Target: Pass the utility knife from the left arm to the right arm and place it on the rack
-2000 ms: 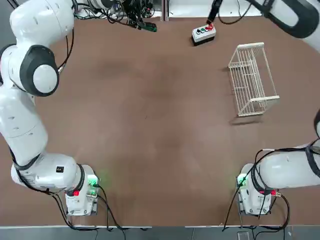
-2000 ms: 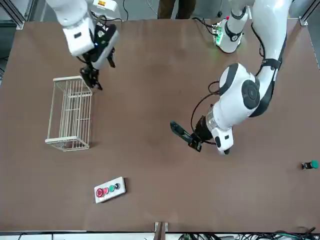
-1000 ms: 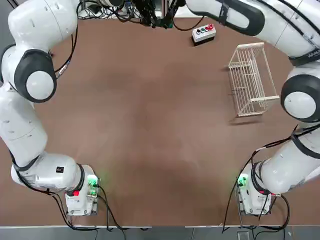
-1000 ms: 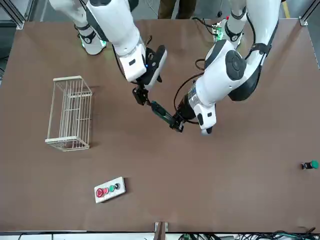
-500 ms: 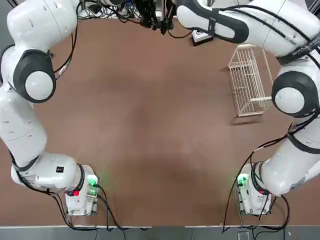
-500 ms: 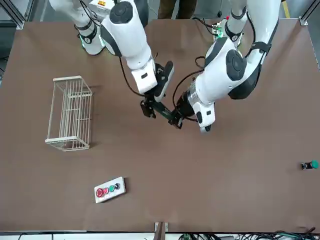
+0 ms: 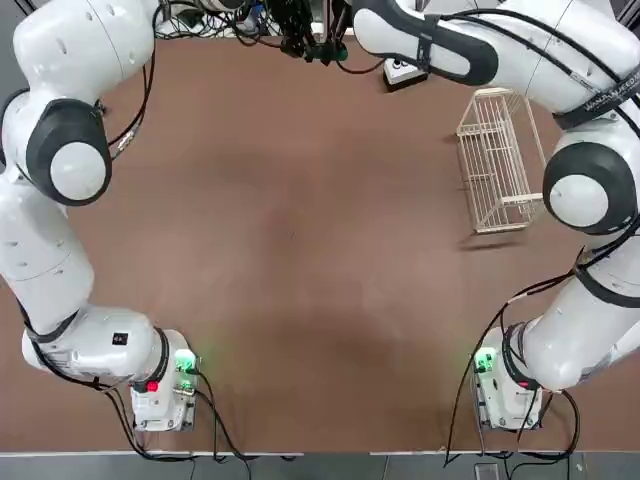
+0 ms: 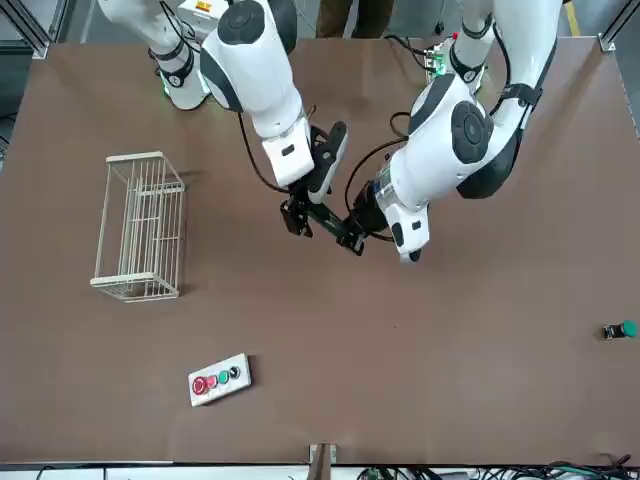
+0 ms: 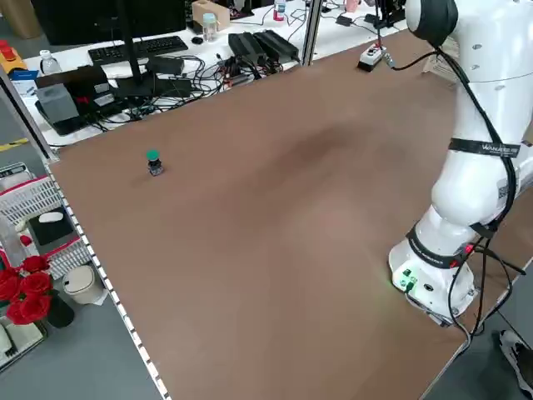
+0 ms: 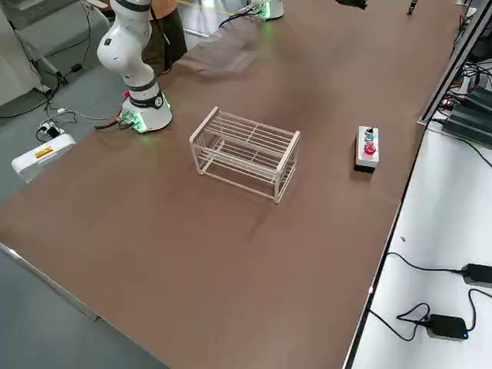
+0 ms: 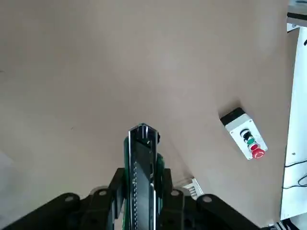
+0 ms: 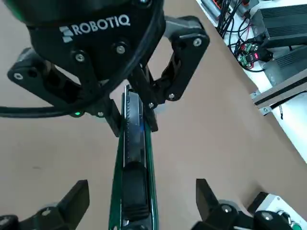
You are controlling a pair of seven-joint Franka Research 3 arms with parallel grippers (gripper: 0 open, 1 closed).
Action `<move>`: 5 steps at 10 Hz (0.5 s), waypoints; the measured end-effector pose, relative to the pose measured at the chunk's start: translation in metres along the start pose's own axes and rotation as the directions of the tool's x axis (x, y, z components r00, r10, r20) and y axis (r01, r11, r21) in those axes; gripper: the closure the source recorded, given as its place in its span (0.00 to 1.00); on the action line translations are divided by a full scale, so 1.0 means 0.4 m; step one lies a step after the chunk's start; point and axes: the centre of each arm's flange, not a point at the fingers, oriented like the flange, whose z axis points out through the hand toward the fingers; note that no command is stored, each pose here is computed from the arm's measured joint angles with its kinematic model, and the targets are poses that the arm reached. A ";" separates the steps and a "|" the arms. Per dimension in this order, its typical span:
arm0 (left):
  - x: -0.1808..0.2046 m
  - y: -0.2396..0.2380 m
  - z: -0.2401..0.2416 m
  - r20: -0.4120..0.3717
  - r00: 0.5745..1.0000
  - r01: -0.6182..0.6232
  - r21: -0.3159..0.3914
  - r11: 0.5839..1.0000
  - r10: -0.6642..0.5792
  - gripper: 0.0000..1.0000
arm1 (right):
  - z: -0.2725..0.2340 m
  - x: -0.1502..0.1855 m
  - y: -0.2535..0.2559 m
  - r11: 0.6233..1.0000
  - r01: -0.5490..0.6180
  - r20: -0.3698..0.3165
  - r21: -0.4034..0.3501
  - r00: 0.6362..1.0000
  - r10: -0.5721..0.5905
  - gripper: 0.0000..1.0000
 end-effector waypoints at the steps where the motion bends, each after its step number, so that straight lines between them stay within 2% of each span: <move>1: 0.001 0.001 -0.002 0.001 1.000 0.001 -0.001 1.000 -0.001 0.66 | 0.001 0.000 0.000 1.000 0.004 0.003 -0.007 1.000 -0.004 0.03; 5: 0.016 0.013 -0.029 0.018 1.000 0.020 -0.018 1.000 -0.020 0.66 | 0.006 0.001 -0.004 1.000 0.012 0.008 -0.015 1.000 -0.012 0.07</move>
